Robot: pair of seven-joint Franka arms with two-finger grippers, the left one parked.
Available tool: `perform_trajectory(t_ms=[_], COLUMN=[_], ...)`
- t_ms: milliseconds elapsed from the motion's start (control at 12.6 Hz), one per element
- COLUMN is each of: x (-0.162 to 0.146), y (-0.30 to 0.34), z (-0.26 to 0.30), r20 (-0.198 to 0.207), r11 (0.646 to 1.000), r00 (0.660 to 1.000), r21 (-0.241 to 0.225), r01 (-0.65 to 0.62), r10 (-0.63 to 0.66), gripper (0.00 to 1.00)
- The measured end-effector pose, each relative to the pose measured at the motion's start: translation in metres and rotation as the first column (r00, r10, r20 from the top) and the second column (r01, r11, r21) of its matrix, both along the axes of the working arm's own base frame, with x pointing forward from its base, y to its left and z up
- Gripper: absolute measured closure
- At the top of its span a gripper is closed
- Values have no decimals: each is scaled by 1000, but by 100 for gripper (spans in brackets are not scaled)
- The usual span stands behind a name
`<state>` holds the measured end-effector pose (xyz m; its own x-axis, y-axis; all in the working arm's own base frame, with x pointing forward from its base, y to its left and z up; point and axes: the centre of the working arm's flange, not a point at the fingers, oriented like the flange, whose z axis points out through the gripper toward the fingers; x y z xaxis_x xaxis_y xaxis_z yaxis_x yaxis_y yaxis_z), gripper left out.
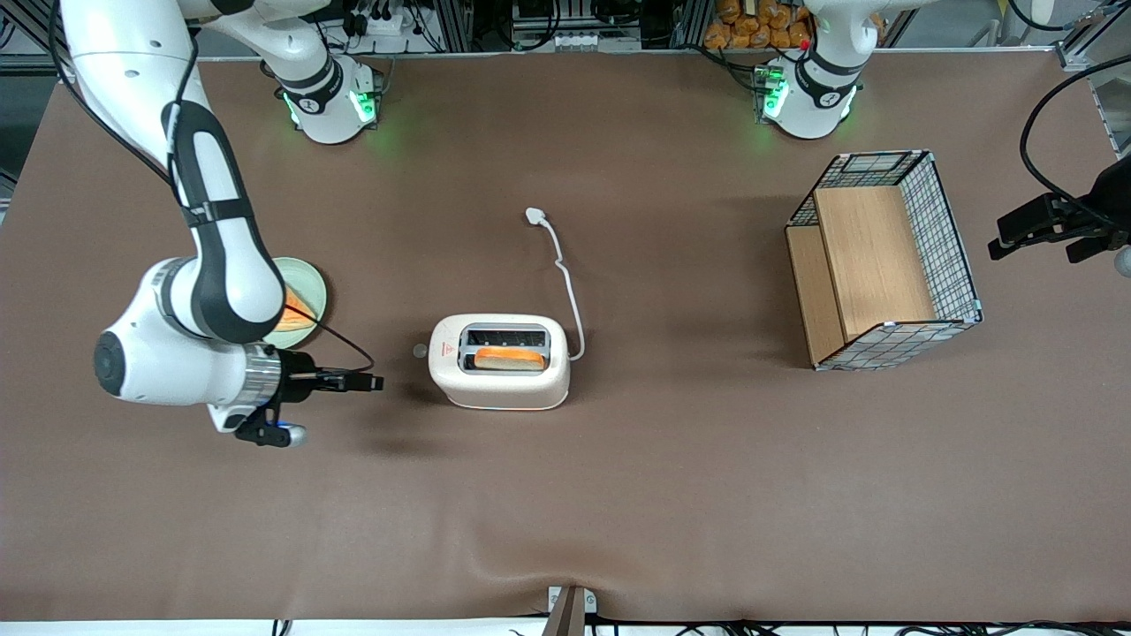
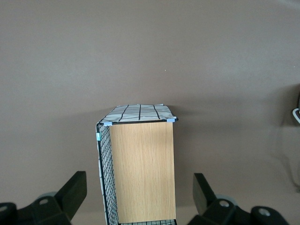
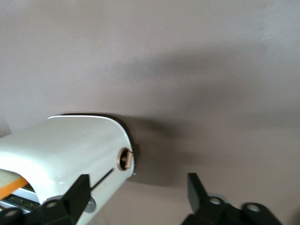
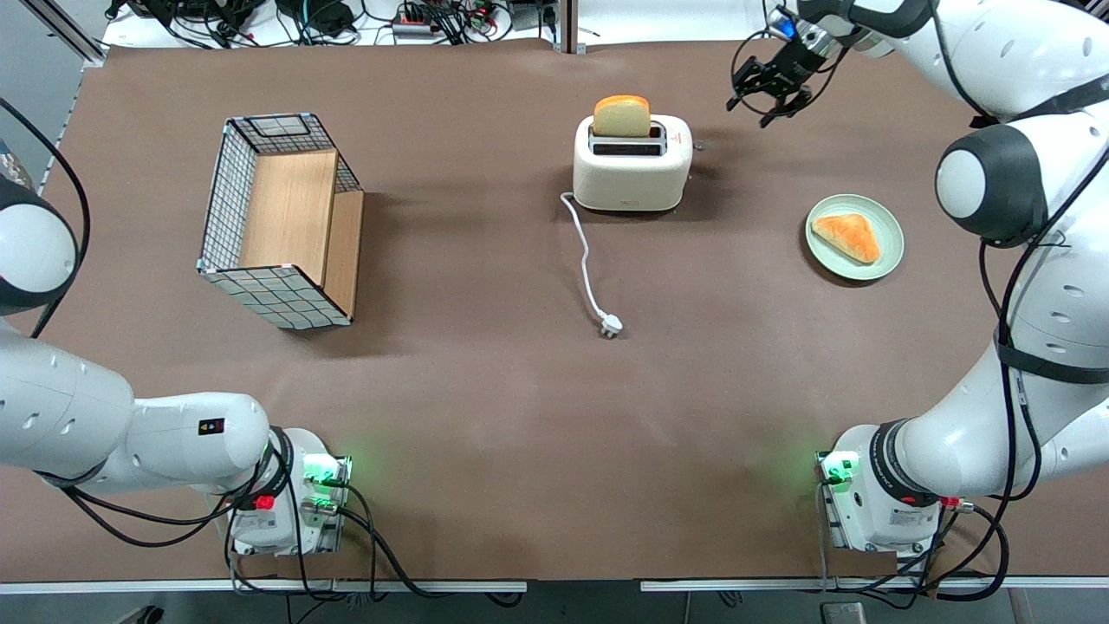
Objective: Press toaster button with right arm
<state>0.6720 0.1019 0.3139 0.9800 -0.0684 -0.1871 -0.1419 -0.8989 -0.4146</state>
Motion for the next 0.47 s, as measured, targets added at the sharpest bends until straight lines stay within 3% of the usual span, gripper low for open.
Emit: perform_trajectory(t_ms=[158, 475], x=[-2, -15], y=[-25, -68], z=[15, 50], r20=[11, 37], r11=[999, 981], r00=[999, 991], r21=[-32, -155], r01=[-40, -121], r10=[40, 128], gripper=[0, 0])
